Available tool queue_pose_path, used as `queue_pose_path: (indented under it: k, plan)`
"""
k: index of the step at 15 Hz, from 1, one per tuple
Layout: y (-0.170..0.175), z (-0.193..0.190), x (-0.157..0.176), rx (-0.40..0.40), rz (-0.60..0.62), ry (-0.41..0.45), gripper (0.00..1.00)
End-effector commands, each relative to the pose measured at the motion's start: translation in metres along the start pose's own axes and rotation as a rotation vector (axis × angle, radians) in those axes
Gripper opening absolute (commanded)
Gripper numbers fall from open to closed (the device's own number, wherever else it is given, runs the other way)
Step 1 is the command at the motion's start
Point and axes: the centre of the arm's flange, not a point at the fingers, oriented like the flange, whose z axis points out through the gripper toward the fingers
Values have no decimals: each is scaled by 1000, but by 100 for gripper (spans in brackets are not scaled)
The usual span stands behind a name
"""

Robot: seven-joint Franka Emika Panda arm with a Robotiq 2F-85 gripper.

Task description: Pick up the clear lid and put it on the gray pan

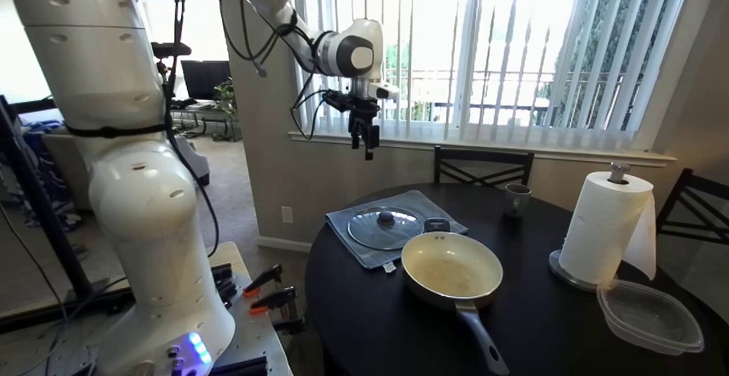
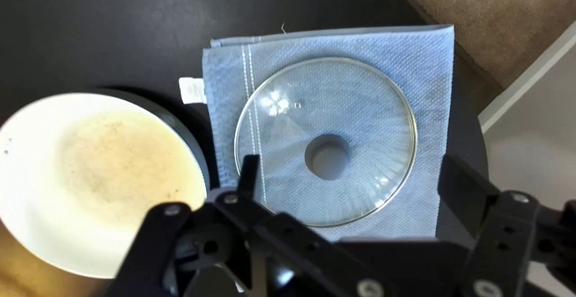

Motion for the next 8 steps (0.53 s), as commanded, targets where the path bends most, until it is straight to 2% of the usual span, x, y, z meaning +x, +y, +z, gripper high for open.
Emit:
queue_pose_path:
  k: [1, 4, 8]
  plan:
    - [-20, 41, 66, -43, -72, 34, 100]
    - [-36, 88, 101, -99, -100, 41, 100]
    - [-61, 135, 121, -179, -157, 6, 100]
